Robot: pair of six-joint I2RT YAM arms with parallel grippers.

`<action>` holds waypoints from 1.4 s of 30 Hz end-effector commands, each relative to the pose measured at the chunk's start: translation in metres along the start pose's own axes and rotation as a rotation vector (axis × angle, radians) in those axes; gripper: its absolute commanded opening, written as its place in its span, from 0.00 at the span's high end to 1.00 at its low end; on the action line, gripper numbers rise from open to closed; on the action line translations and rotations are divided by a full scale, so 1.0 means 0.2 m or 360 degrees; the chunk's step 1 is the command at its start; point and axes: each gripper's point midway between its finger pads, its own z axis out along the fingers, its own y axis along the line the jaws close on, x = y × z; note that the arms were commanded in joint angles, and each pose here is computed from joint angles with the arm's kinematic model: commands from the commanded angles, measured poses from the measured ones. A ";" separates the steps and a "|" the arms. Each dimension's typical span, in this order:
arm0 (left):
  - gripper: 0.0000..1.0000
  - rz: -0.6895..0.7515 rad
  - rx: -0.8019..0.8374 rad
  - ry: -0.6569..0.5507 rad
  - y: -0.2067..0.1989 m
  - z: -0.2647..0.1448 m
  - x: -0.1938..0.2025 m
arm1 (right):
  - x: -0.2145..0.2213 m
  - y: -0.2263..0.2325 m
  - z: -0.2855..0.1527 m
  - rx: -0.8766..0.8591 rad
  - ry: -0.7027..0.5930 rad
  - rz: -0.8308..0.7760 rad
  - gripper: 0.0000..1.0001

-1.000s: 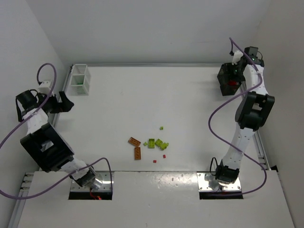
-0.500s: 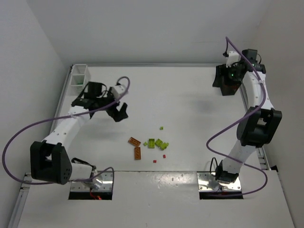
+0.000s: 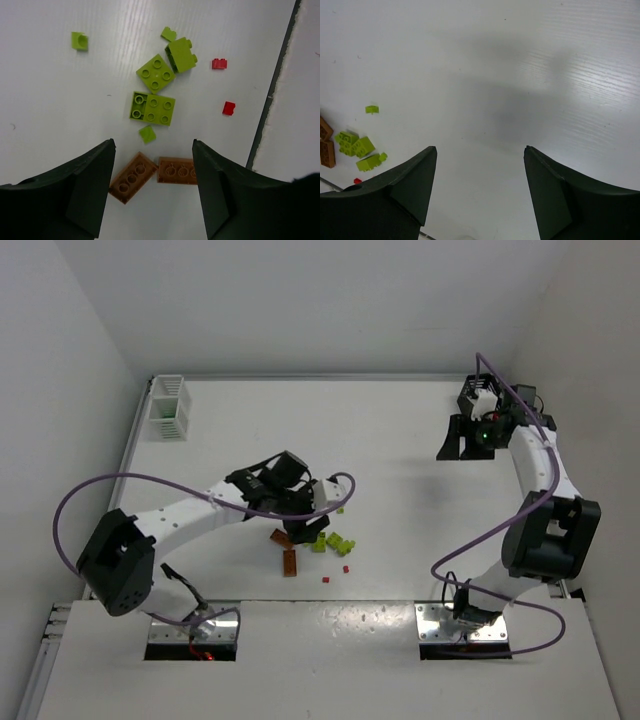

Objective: Sort the legos into containers by color

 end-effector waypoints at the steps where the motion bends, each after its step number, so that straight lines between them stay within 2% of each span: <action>1: 0.32 0.0012 -0.0080 0.0072 0.02 0.06 0.03 | -0.08 0.05 -0.05 -0.0053 -0.0137 -0.0024 0.30; 5: 0.26 0.0034 -0.0138 0.0121 0.05 0.07 0.08 | -0.07 0.06 -0.05 -0.0070 -0.0128 -0.0034 0.30; 8: 0.23 0.0108 -0.0187 0.0199 0.12 0.04 0.19 | -0.04 0.06 -0.04 -0.0075 -0.0104 -0.0019 0.30; 14: 0.14 0.0340 -0.0126 0.0377 0.20 -0.01 0.39 | -0.02 0.09 -0.02 -0.0119 -0.0078 -0.0030 0.30; 19: 0.13 0.0482 -0.0117 0.0391 0.28 -0.04 0.45 | -0.02 0.09 -0.02 -0.0120 -0.0077 -0.0016 0.31; 26: 0.11 0.0666 -0.0023 0.0419 0.27 -0.01 0.50 | 0.00 0.09 -0.01 -0.0125 -0.0051 0.0001 0.31; 42: 0.10 0.0696 0.0034 0.0418 0.28 0.10 0.54 | 0.03 0.08 0.03 -0.0136 -0.0003 0.0017 0.31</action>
